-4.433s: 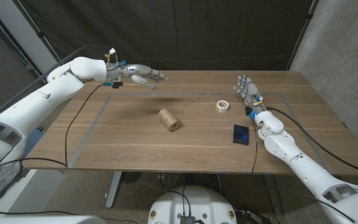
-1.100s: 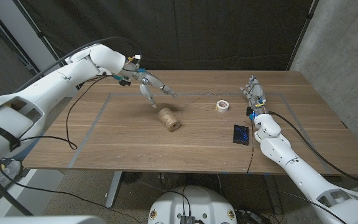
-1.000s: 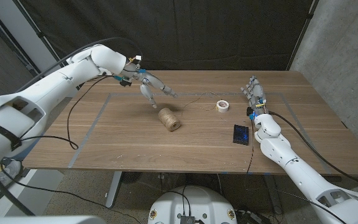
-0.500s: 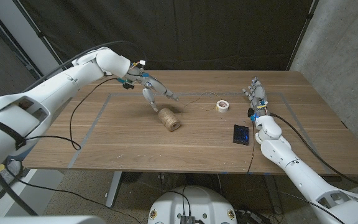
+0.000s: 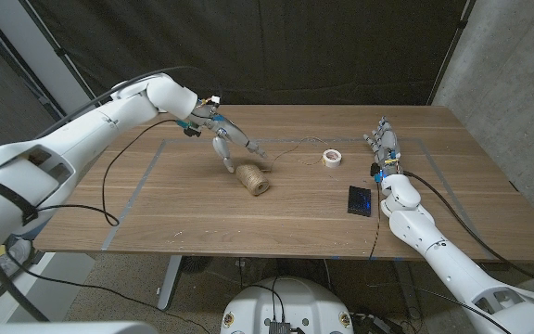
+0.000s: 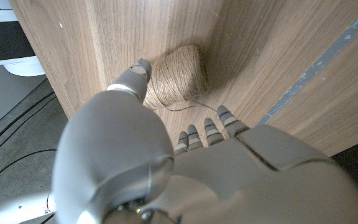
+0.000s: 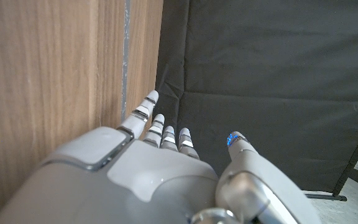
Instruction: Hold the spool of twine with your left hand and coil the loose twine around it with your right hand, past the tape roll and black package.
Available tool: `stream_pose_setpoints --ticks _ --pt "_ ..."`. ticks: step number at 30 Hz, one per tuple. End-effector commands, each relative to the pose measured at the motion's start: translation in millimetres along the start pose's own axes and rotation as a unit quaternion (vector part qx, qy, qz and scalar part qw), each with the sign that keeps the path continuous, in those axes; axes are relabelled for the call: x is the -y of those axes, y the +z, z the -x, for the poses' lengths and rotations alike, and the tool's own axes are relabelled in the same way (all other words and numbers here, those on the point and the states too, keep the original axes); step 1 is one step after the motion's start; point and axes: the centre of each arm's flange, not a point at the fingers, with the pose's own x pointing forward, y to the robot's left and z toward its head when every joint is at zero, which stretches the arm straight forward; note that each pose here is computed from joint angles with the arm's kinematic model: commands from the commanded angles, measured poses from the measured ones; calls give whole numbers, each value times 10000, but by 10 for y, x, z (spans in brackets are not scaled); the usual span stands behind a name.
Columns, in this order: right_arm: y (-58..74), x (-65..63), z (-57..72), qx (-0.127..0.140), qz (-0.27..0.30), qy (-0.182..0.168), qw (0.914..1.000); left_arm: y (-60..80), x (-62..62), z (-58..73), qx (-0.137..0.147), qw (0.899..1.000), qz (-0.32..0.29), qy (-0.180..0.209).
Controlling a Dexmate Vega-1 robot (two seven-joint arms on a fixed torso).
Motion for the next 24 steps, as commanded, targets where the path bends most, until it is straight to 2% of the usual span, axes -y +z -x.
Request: stream_pose_setpoints --ticks 1,14,19,24 --pt "-49 -9 12 -69 -18 -66 10000 -31 108 -9 -61 9999 -14 -131" --pt "-116 26 50 -113 -91 -188 9997 -45 228 -111 -75 9998 -127 -155" --pt "-126 40 57 -105 -122 -191 9997 -52 231 -140 -89 9997 -171 -168" --pt "-120 67 58 -73 -132 -169 9997 -23 182 -170 -86 9994 -303 -153"
